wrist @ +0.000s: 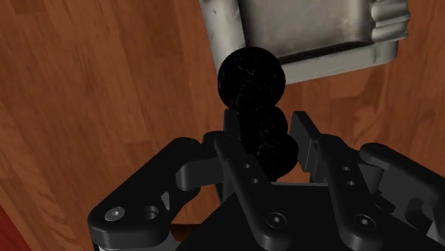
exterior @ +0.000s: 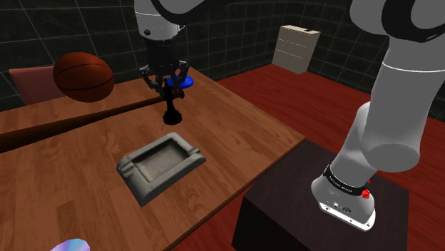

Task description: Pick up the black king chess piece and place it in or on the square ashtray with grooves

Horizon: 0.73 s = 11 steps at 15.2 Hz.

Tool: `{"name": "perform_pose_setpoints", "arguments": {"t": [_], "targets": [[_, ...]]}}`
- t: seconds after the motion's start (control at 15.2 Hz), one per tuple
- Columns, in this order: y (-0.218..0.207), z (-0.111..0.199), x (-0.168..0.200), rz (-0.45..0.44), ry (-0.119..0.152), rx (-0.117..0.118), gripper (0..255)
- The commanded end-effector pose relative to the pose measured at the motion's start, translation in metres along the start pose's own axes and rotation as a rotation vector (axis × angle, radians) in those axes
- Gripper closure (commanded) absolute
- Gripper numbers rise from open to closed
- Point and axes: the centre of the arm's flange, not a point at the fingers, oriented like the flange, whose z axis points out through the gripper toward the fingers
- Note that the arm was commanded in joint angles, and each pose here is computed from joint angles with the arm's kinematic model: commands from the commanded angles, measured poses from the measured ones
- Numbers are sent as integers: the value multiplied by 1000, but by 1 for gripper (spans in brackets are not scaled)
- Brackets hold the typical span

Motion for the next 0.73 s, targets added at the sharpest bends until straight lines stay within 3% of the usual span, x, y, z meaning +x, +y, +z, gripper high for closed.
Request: {"name": "perform_pose_setpoints", "arguments": {"t": [0.0, 0.33, 0.66], "targets": [[-19, -2, -17, 1, 0, 0, 255], [-68, -8, -61, 1, 0, 0, 255], [-73, 12, -66, 1, 0, 0, 255]]}}
